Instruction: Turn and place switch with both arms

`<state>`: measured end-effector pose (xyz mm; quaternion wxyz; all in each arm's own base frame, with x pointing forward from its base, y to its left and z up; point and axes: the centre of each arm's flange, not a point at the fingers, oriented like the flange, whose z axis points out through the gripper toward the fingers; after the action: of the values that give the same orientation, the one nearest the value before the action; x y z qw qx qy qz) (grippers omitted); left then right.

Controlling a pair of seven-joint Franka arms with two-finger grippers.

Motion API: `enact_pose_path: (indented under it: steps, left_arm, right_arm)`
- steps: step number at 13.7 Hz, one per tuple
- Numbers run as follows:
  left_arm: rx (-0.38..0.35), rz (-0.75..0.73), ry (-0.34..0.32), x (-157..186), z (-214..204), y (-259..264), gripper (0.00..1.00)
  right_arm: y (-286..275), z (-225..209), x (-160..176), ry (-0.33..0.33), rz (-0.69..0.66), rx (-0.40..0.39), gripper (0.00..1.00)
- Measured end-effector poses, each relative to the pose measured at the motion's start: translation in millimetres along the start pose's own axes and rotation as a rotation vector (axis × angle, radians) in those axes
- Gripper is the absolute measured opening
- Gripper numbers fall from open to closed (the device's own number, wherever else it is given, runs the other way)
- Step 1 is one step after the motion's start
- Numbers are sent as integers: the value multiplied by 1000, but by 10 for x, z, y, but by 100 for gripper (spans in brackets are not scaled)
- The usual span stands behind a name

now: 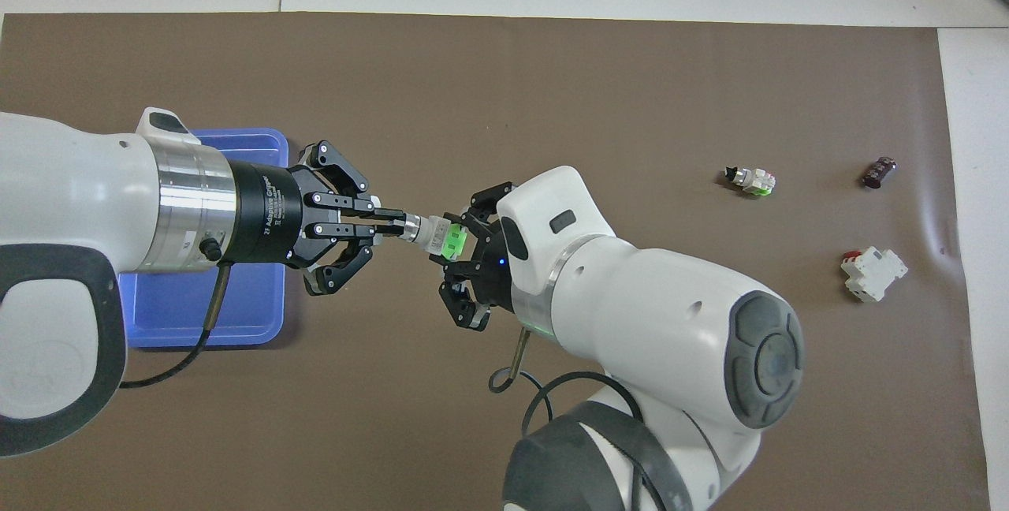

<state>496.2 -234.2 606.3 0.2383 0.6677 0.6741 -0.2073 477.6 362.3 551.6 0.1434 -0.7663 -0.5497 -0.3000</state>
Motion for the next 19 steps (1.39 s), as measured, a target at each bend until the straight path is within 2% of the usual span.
enact_pose_path:
  steps: [2,5,7,10,12,16,19]
  left_arm:
    - [-1,-2,3,13,-3,4,11]
    - [-10,-22,31,164,-25,57,11]
    - [-10,-23,34,179,-27,61,11]
    - [-23,-8,81,245,-38,82,11]
    - [-43,8,120,463,-108,163,11]
    - [-57,128,217,1294,-356,306,11]
    - [-15,269,298,1866,-415,270,11]
  right_arm:
    - [7,-7,4,3,2,-4,43]
    - [82,-84,7,17,10,-25,78]
    - [82,-88,9,18,10,-25,97]
    - [168,-114,-43,15,24,-36,100]
    - [405,-188,-203,5,63,-62,100]
    - [1149,-479,-816,-31,199,-147,100]
    - [1561,-683,-1282,-64,288,-192,100]
